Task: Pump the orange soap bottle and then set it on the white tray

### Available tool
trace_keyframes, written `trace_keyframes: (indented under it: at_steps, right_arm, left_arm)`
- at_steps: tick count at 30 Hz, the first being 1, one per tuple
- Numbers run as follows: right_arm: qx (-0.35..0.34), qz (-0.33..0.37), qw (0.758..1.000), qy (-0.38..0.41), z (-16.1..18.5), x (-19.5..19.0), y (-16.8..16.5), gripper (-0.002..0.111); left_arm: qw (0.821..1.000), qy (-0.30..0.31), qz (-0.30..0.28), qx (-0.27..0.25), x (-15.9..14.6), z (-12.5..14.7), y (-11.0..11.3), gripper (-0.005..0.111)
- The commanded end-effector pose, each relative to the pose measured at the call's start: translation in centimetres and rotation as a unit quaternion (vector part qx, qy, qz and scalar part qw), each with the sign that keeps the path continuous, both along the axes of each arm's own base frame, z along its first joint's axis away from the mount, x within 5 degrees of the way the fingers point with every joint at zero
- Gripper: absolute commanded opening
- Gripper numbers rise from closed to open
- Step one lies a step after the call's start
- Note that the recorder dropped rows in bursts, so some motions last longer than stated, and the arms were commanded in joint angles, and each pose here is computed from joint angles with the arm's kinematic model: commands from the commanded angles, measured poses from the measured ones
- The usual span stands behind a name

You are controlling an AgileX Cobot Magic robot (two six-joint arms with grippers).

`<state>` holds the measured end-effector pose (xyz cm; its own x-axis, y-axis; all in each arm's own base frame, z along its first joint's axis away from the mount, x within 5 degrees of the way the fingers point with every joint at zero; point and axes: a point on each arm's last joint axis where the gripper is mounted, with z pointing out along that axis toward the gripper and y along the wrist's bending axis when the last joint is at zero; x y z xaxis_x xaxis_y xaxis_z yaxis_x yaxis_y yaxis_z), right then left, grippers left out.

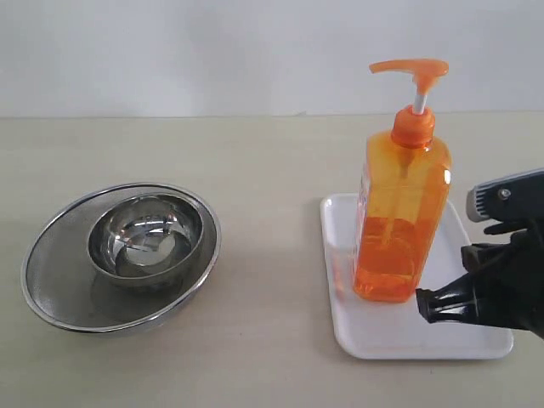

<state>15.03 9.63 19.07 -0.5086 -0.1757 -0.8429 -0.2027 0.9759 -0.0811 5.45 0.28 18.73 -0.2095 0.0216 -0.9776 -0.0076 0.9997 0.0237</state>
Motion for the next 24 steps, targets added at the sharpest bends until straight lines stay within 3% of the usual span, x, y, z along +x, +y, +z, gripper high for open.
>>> trace_keyframes:
  at_steps: [1,6,12,14,17,24]
  right_arm:
    - [0.080,0.021,0.996,-0.017,-1.2,-0.9,-0.1,0.000]
    - [0.109,0.044,0.993,-0.003,-2.9,-2.3,-0.8,0.000]
    - [0.192,0.108,0.973,-0.064,-2.5,-3.9,-1.1,0.000]
    - [0.188,0.122,0.972,-0.067,-2.3,-4.1,-1.1,0.000]
    - [0.186,0.175,0.958,-0.131,-0.9,-4.4,-0.8,0.000]
    - [0.207,0.165,0.934,-0.240,1.1,-4.1,-1.0,0.000]
  left_arm:
    - [1.000,0.001,0.000,-0.005,0.0,-0.1,0.0,0.005]
    - [1.000,0.001,0.000,-0.005,0.0,-0.1,0.0,0.005]
    - [1.000,0.001,0.000,-0.005,0.0,-0.1,0.0,0.005]
    - [1.000,0.001,0.000,-0.005,0.0,-0.1,0.0,0.005]
    - [1.000,0.000,0.000,-0.005,0.0,-0.1,0.0,0.005]
    - [1.000,0.000,0.000,-0.005,0.0,-0.1,0.0,0.005]
